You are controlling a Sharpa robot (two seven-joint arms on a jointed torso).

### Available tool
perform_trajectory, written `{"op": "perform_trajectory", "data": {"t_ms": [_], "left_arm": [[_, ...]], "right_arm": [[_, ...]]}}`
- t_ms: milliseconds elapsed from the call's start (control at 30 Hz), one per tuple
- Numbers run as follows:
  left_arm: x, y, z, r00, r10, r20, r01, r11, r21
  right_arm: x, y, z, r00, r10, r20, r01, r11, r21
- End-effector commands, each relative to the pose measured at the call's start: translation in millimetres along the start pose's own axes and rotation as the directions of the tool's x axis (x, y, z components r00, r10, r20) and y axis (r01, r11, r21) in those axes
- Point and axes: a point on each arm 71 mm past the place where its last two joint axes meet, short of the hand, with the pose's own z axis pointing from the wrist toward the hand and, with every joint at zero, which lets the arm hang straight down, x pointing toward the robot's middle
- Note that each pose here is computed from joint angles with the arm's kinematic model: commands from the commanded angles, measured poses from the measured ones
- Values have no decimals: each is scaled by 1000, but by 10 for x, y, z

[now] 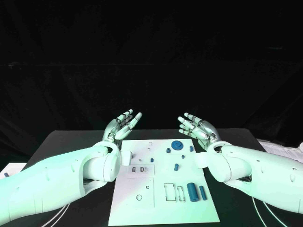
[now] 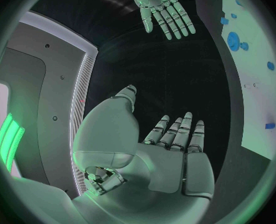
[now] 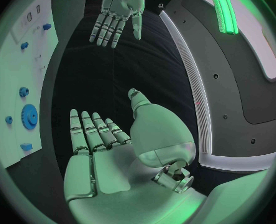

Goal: Assemble the parts on the task board

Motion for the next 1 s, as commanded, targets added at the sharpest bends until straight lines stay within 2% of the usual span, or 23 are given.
{"op": "perform_trajectory", "data": {"t_ms": [33, 100, 267, 300, 500, 633, 700, 767, 800, 833, 933, 1000], "left_arm": [[52, -30, 5, 998, -13, -63, 14, 1000, 28], [52, -30, 5, 998, -13, -63, 14, 1000, 28], [52, -30, 5, 998, -13, -63, 14, 1000, 28], [-149, -56, -27, 999, -8, -49, 10, 999, 43], [-233, -103, -93, 997, -20, -71, 23, 999, 45], [-275, -156, -164, 993, -28, -115, 33, 999, 39], [-286, -192, -200, 990, -26, -137, 32, 999, 40], [-291, -230, -243, 987, -28, -158, 35, 999, 37], [-289, -249, -266, 985, -31, -170, 38, 999, 34], [-281, -278, -298, 982, -37, -187, 44, 999, 31], [-250, -335, -358, 975, -54, -216, 60, 998, 25], [-233, -370, -395, 971, -72, -226, 78, 997, 18]], "right_arm": [[123, -24, 6, 980, -17, -198, 23, 999, 26], [130, -33, 11, 974, -22, -227, 30, 999, 33], [134, -39, 15, 969, -25, -244, 35, 999, 37], [-127, 72, 56, 946, -289, -146, 271, 954, -129], [-184, 172, 67, 900, -421, -112, 395, 897, -200], [-243, 304, 91, 855, -512, -78, 481, 841, -248], [-282, 376, 103, 820, -569, -61, 535, 800, -270], [-305, 448, 110, 762, -646, -49, 606, 737, -300], [-305, 483, 110, 716, -697, -47, 649, 689, -323], [-299, 521, 106, 643, -764, -45, 707, 615, -349], [-300, 576, 112, 520, -853, -44, 785, 497, -369], [-291, 607, 127, 426, -904, -42, 833, 410, -373]]}}
